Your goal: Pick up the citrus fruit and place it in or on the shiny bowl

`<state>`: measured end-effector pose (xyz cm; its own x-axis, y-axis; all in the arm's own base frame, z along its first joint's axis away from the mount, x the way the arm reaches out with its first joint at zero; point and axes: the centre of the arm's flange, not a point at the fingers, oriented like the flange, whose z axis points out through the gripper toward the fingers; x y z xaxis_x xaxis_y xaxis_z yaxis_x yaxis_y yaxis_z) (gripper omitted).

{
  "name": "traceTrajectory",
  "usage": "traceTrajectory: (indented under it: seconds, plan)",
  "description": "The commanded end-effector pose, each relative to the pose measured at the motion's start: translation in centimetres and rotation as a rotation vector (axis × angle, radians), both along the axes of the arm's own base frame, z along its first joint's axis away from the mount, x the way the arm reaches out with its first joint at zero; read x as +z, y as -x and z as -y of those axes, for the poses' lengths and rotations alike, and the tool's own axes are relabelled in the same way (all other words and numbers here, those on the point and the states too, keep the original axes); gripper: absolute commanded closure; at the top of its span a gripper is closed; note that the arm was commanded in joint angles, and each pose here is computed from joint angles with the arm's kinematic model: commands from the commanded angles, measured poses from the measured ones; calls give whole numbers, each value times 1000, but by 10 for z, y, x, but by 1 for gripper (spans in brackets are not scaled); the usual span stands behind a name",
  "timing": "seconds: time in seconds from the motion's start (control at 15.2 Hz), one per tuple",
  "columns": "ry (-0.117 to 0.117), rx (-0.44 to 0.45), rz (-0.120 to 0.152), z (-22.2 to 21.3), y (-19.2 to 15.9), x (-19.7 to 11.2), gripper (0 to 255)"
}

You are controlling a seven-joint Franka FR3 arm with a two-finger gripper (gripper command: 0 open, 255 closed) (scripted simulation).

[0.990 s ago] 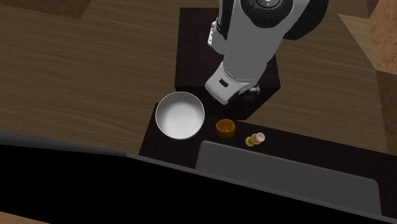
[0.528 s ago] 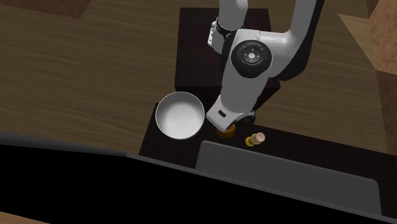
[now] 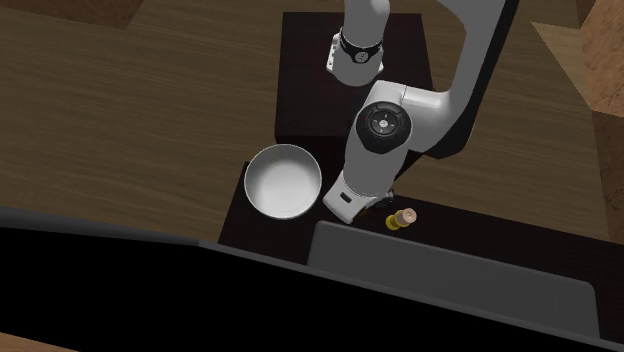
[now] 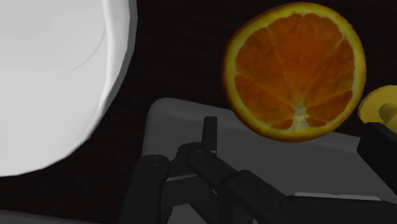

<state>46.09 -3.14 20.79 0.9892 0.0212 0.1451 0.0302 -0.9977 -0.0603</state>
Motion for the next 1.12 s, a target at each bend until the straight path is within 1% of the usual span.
traceTrajectory:
  seconds: [0.0,0.53,0.59,1.06]
  plan:
    - [0,0,1,0,-1,-14,0]
    - [0,0,0,0,0,-14,0]
    - [0,0,0,0,0,-14,255]
    - [0,0,0,-2,0,-14,255]
